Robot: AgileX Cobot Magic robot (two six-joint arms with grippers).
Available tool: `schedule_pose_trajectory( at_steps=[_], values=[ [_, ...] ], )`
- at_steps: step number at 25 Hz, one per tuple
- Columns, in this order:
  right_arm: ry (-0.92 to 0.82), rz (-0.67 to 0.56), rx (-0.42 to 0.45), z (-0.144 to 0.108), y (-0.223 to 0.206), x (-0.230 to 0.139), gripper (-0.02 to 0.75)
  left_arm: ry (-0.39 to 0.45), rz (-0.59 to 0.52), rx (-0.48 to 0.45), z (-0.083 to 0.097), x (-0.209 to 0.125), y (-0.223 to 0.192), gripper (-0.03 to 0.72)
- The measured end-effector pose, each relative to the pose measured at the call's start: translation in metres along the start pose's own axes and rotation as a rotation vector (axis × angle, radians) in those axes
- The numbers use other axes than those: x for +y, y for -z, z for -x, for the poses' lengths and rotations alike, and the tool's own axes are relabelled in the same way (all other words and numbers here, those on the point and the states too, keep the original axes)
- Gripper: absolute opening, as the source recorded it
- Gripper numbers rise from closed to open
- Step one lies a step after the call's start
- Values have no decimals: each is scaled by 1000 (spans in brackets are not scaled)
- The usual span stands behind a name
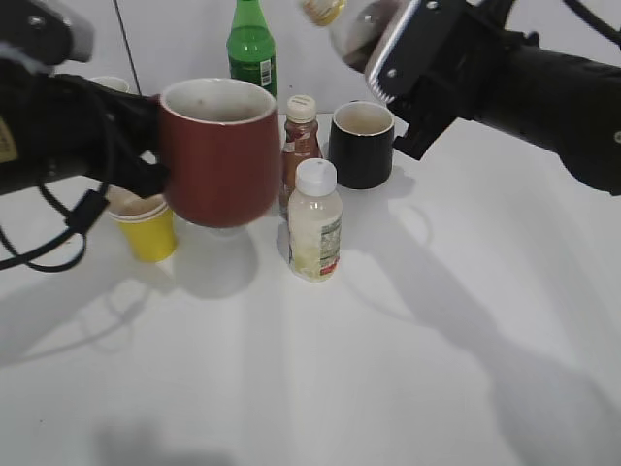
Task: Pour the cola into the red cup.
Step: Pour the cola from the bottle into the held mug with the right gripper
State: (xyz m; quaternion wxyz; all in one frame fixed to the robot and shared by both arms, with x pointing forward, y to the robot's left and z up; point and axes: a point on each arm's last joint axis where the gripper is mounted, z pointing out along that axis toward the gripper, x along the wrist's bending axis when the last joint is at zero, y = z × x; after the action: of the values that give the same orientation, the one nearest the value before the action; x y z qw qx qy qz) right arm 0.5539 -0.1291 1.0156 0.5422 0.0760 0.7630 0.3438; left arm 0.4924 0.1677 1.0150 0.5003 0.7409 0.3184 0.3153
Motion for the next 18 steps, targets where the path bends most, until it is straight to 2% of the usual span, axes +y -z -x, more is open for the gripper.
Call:
schedule_pose_trajectory(
  at_steps=[8,18],
  values=[
    [282,35,-14,-2,0,11,468,-16,-24,-67,19,3,-17,49],
    [496,83,-154,9,1,18,468,-16,16,-71,21,17,-21,49]
  ],
)
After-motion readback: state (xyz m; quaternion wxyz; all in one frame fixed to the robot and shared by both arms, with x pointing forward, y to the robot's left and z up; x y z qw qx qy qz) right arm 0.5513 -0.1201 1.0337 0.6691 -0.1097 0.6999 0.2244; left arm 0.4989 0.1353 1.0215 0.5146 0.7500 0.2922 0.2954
